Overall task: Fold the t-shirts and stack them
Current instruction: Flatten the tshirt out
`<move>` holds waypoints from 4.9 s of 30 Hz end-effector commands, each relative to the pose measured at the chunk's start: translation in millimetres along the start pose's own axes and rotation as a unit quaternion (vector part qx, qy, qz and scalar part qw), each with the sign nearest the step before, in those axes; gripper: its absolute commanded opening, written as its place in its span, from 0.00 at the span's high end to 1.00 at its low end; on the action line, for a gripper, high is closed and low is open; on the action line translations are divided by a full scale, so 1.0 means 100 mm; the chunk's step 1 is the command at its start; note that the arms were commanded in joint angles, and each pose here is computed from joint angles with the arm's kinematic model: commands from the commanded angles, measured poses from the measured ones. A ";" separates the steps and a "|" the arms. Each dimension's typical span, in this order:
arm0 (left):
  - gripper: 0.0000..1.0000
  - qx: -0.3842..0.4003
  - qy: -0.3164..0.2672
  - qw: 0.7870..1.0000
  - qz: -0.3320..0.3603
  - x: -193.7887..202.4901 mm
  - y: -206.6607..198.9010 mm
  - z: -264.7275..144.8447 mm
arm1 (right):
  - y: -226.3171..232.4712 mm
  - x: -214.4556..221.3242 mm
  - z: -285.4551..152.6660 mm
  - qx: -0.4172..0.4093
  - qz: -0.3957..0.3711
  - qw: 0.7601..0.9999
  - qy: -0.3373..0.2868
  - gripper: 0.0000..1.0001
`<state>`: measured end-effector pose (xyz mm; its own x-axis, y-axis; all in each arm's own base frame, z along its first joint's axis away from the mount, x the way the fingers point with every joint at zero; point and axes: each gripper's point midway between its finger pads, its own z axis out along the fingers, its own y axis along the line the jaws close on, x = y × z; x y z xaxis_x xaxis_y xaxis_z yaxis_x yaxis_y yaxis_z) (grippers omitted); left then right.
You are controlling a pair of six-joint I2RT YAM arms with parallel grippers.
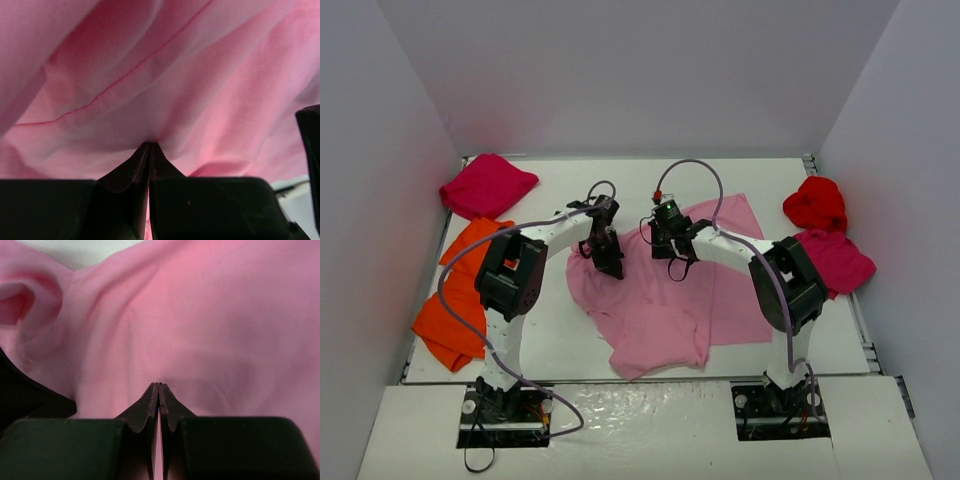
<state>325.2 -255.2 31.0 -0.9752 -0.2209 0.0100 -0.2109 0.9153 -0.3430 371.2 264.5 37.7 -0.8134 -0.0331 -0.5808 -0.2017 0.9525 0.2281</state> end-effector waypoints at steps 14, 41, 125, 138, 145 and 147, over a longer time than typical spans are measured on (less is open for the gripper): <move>1.00 0.054 0.027 0.997 -0.051 -0.58 -0.08 -0.20 | 0.19 -0.16 -0.10 -0.039 0.019 0.999 -0.008 1.00; 1.00 -0.078 -0.191 0.977 0.052 -1.77 -0.05 -0.50 | 0.57 0.33 -1.05 -0.052 -0.002 0.997 -0.062 1.00; 1.00 -0.090 -0.169 0.982 -0.002 -1.89 0.29 -0.18 | 0.81 0.35 -0.53 -0.059 -0.024 0.996 -0.057 0.84; 1.00 -0.087 -0.170 0.981 0.002 -1.92 0.21 -0.10 | 1.39 0.88 -1.08 -0.134 -0.050 0.989 -0.035 1.00; 1.00 -0.084 -0.176 0.981 -0.002 -1.95 0.19 -0.09 | 1.52 1.52 -1.10 -0.135 -0.078 0.988 0.012 1.00; 1.00 -0.082 -0.178 0.981 -0.002 -1.96 0.19 -0.09 | 1.64 1.81 -1.20 -0.152 -0.107 0.982 0.033 1.00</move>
<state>510.5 -180.6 32.8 -0.8911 -0.3123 -0.3292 -0.2701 0.9480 -0.1680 157.5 367.8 61.6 -0.7695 -0.2331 -0.5946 -0.4921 0.8099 0.3193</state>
